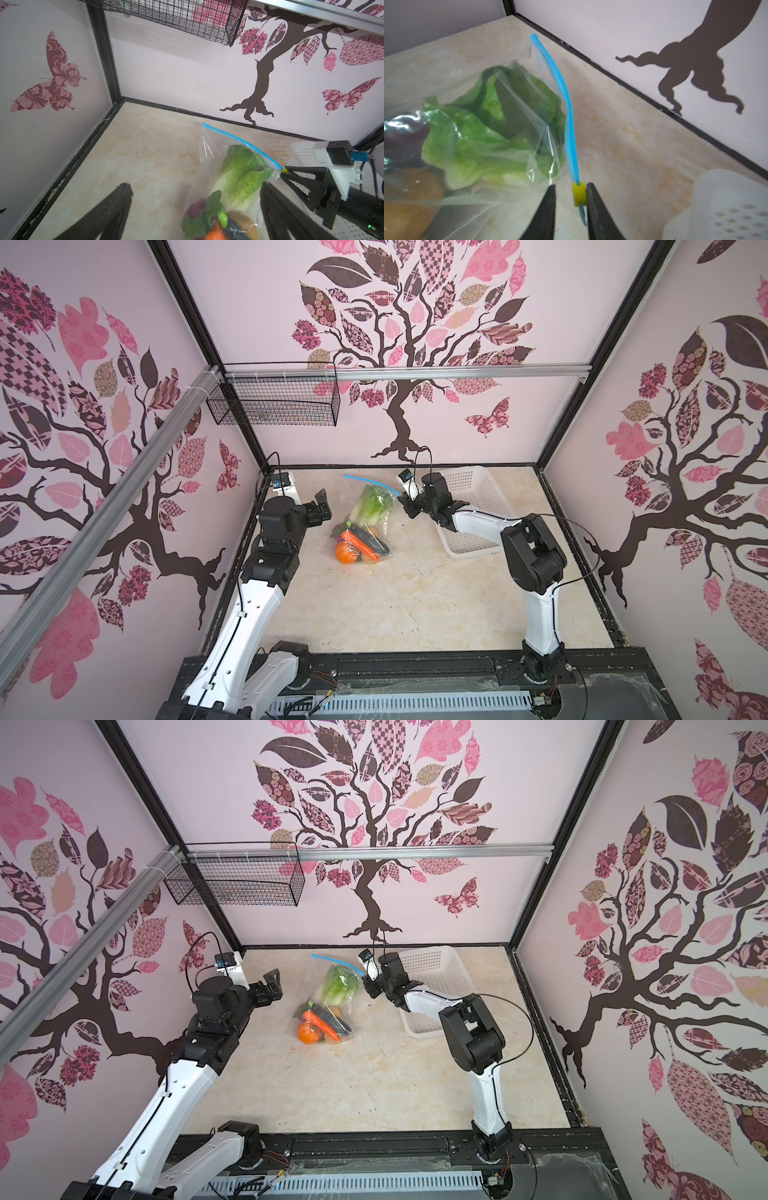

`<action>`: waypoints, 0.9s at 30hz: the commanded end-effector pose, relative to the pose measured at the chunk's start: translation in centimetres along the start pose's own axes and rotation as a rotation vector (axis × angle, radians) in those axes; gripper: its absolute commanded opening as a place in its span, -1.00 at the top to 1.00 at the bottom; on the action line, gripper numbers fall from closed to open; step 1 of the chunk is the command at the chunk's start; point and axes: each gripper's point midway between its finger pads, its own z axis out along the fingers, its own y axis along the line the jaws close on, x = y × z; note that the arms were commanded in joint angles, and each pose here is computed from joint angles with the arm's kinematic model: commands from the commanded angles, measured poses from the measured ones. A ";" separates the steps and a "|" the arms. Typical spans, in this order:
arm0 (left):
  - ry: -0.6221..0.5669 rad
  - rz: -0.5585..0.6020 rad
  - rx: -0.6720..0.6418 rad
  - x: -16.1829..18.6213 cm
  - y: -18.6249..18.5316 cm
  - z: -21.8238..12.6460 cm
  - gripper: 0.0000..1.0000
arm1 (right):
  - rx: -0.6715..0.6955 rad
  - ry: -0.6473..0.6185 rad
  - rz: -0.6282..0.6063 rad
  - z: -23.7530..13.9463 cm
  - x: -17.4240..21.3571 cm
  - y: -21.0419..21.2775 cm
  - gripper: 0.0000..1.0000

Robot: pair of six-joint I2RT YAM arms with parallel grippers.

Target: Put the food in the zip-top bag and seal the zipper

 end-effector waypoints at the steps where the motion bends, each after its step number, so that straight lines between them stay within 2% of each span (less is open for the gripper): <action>1: -0.004 -0.016 0.014 0.2 -0.1 0.0 -0.97 | 0.067 -0.073 0.018 -1.0 -3.5 -1.4 0.13; 6: -0.010 -0.017 0.011 0.2 0.0 -0.1 -0.96 | 0.143 -0.104 0.030 -5.9 -6.0 -2.6 -0.14; 11: 0.002 -0.019 0.003 0.9 0.2 0.5 -0.97 | 0.232 -0.109 0.065 -11.2 -5.7 -3.6 -0.43; 18: 0.056 -0.029 -0.033 3.6 0.8 2.6 -0.96 | 0.347 -0.051 0.178 -16.4 -0.7 -7.1 -0.84; 19: 0.061 -0.030 -0.033 3.9 0.8 2.9 -0.96 | 0.355 -0.037 0.213 -16.8 0.4 -7.9 -0.98; 22: 0.084 -0.026 -0.043 5.0 1.0 3.6 -0.96 | 0.394 0.000 0.287 -17.9 3.8 -10.0 -0.99; 27: 0.098 -0.006 -0.080 6.8 1.9 4.7 -0.96 | 0.464 0.047 0.320 -18.8 9.2 -12.3 -0.99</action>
